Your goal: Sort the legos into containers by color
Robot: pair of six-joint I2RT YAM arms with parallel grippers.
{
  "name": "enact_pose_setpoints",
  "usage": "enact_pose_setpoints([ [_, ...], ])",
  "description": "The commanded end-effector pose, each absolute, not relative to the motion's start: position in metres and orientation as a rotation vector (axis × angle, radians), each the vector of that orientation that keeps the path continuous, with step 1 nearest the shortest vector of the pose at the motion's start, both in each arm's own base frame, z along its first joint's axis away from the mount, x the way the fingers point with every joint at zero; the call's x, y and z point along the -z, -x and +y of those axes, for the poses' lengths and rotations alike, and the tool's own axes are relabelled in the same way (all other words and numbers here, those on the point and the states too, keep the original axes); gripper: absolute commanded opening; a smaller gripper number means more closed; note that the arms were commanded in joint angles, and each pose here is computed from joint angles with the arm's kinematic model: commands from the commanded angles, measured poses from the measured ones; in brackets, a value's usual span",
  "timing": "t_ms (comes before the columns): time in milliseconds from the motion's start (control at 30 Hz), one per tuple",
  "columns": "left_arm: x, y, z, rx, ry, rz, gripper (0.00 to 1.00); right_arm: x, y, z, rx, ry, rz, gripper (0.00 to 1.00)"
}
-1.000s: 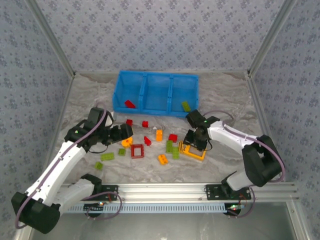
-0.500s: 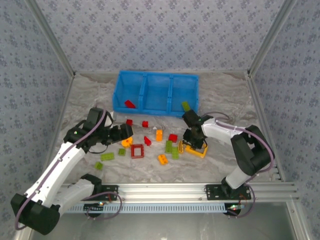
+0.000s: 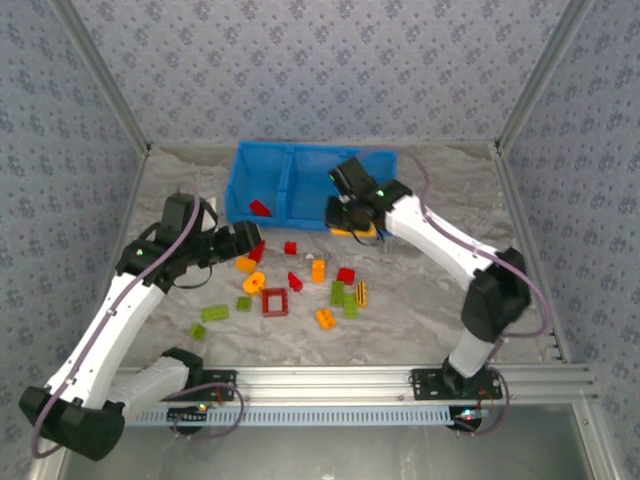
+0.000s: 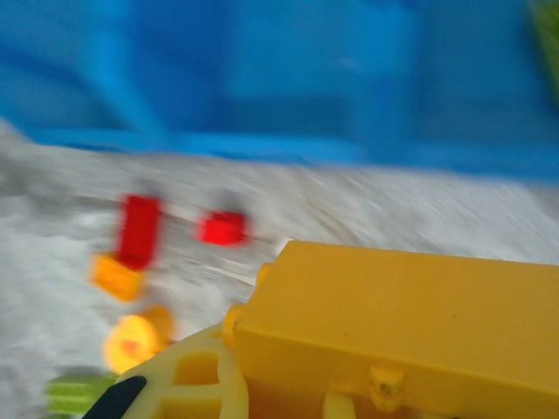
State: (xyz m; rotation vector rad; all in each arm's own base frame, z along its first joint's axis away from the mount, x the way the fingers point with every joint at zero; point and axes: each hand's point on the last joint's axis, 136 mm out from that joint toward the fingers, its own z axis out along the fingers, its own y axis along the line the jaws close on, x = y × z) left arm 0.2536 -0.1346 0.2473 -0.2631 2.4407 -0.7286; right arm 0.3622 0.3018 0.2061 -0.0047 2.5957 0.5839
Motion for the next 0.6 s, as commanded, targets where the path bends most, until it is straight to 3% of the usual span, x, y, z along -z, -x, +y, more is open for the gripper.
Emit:
enact_pose_setpoints([
  [0, -0.252, -0.264, -0.117, 0.66, 0.359, 2.424, 0.82, -0.182, -0.397, 0.342, -0.605, 0.238, 2.613, 0.05],
  [167, -0.259, -0.279, -0.109, 0.677, 0.428, 2.371, 0.82, -0.165, -0.452, 0.383, -0.671, 0.262, 2.594, 0.05],
  [300, -0.265, -0.281, -0.109, 0.69, 0.431, 2.355, 0.82, -0.144, -0.487, 0.376, -0.661, 0.131, 2.591, 0.04],
  [567, -0.264, -0.27, -0.104, 0.673, 0.426, 2.36, 0.82, -0.09, -0.499, 0.371, -0.683, -0.085, 2.701, 0.08],
])
